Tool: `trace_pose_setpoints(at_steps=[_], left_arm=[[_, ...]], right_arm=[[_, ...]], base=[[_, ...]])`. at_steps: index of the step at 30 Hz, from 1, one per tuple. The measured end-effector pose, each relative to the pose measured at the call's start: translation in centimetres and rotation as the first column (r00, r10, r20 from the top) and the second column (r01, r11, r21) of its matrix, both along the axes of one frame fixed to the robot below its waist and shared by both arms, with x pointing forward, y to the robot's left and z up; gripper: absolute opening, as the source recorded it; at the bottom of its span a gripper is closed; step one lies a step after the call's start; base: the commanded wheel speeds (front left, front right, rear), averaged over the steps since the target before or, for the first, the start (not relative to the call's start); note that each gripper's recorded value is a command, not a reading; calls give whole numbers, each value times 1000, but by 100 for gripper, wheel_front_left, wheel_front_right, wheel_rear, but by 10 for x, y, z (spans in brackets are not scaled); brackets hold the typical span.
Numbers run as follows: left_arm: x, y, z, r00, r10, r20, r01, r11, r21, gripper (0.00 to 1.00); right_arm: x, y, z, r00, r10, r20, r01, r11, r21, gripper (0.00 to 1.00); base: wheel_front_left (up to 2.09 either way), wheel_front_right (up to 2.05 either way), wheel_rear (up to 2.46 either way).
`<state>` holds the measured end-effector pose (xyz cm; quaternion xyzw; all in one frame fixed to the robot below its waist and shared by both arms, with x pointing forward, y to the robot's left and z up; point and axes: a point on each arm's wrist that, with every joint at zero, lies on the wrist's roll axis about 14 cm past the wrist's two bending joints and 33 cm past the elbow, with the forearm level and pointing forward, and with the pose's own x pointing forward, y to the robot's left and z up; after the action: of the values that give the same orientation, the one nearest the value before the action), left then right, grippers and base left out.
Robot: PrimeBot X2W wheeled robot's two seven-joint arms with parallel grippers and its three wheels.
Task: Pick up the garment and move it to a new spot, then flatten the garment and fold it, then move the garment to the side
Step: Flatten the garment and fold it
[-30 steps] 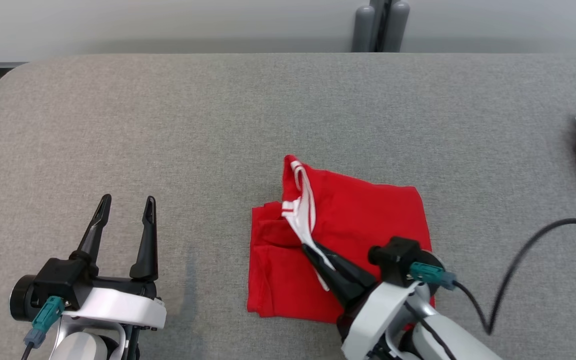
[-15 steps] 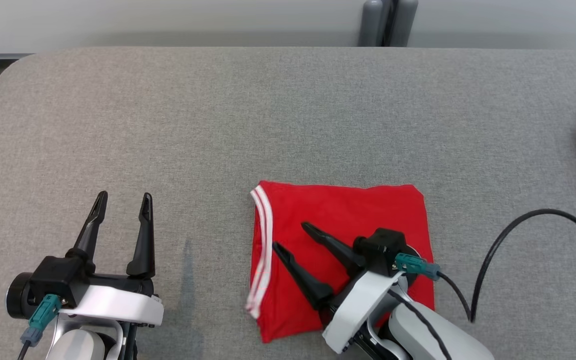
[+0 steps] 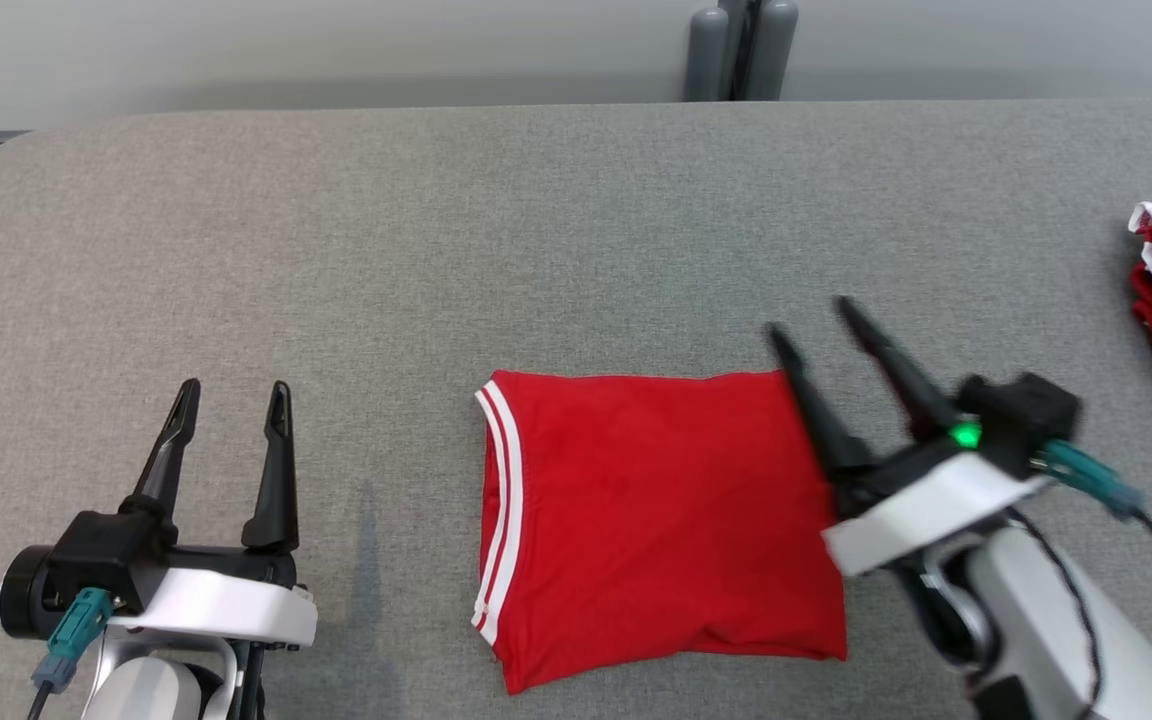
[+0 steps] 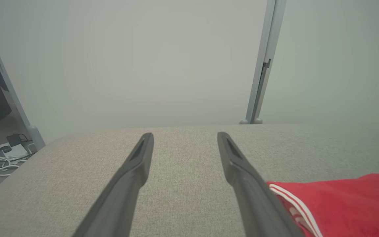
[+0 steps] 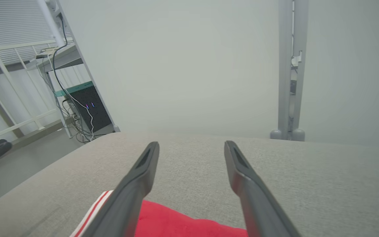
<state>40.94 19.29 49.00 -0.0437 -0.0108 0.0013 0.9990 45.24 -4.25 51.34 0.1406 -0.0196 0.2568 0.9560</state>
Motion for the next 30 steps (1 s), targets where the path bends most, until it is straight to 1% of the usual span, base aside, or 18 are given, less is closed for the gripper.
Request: trace_pose_setpoints(at_steps=[2, 5, 8, 10, 13, 22, 30], left_arm=[[-1, 1, 0, 1000, 3, -1, -3, 1000, 1, 100], [-1, 2, 0, 1000, 8, 0, -8, 1000, 4, 100], [0, 3, 2, 1000, 5, 6, -5, 1000, 10, 100], [0, 3, 2, 1000, 3, 7, -3, 1000, 15, 100], [-4, 4, 2, 1000, 4, 3, -4, 1000, 24, 100], [-22, 0, 6, 1000, -5, 3, 4, 999, 38, 100], [-44, -3, 13, 1000, -11, 0, 11, 999, 49, 100]], right_arm=[[1, -31, -6, 997, -82, -1, 82, 996, -32, 100], [-4, -69, -14, 983, -183, -5, 183, 981, -64, 100], [-10, -97, -19, 967, -256, -7, 254, 962, -99, 100], [-14, -109, -19, 958, -286, -9, 283, 953, -109, 100], [-23, -120, -18, 948, -317, -11, 313, 942, -124, 100], [-50, -138, -10, 933, -359, -9, 353, 922, -159, 100], [-76, -146, 3, 925, -381, -2, 375, 912, -166, 100]], base=[[0, 0, 0], [0, 0, 0], [0, 0, 0], [0, 0, 0], [0, 0, 0], [0, 0, 0], [0, 0, 0]])
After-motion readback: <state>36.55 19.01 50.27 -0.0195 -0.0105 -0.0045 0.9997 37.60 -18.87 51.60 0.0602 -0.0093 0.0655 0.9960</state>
